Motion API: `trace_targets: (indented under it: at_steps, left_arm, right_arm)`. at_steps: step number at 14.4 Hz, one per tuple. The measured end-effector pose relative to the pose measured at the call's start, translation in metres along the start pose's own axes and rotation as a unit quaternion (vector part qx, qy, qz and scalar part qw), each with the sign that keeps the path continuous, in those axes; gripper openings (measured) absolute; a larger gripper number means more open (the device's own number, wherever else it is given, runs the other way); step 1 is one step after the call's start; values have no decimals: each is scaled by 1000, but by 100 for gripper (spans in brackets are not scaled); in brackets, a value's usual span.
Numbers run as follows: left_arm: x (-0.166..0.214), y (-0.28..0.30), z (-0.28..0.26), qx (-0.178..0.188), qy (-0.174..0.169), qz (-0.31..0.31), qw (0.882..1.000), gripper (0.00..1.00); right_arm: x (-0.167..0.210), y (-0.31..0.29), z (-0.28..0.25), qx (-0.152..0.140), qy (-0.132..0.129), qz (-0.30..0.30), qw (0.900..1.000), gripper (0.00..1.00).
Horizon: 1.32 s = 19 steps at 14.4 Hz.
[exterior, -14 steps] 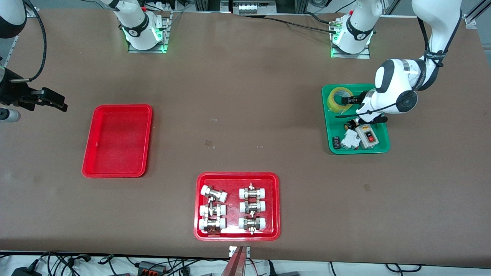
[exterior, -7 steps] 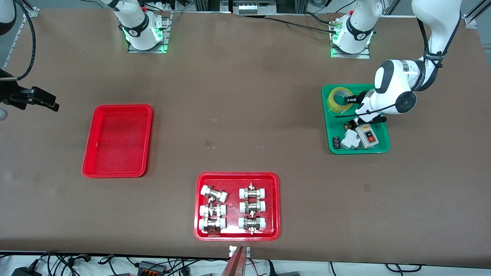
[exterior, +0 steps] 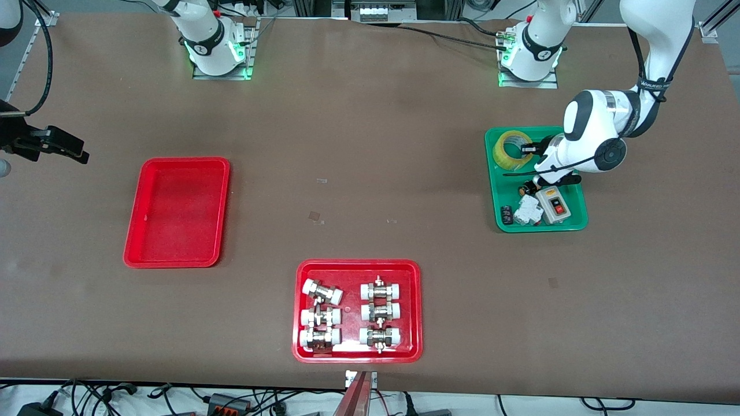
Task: Left arm passes tape to right arm into tray
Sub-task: 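Lower the left gripper over the yellow tape roll and close on it, then lift the tape with the left gripper while the right gripper reaches forward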
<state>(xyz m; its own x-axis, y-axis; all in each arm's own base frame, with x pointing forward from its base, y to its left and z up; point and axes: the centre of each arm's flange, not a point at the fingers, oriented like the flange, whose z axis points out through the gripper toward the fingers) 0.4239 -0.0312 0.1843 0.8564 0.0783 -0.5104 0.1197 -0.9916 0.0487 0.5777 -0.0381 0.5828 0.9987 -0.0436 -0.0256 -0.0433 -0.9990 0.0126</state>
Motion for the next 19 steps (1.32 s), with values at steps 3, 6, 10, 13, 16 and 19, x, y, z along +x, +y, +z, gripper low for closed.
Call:
trace_targets:
  at_steps: [3, 6, 10, 13, 16, 19]
  left_arm:
    - [5, 8, -30, 1, -17, 16, 1000, 21]
    - [14, 27, -116, -1, -11, 41, 999, 21]
    - [-9, 96, -227, -27, 10, 100, 995, 21]
    - [-49, 184, -267, -71, 21, 134, 988, 21]
    - [-105, 276, -288, -129, 13, 163, 978, 21]
    - [-147, 341, -307, -182, 7, 204, 962, 21]
  right_arm:
    - [0, 0, 0, 0, 0, 0, 1000, 100]
    - [1, 0, -1, 0, 4, 0, 1000, 100]
    - [5, 0, 10, 0, -8, 0, 1000, 100]
    - [12, -7, 27, 6, -23, -4, 1000, 100]
    - [18, -49, 47, 50, -43, -28, 997, 100]
    - [20, -101, 61, 138, -64, -44, 987, 100]
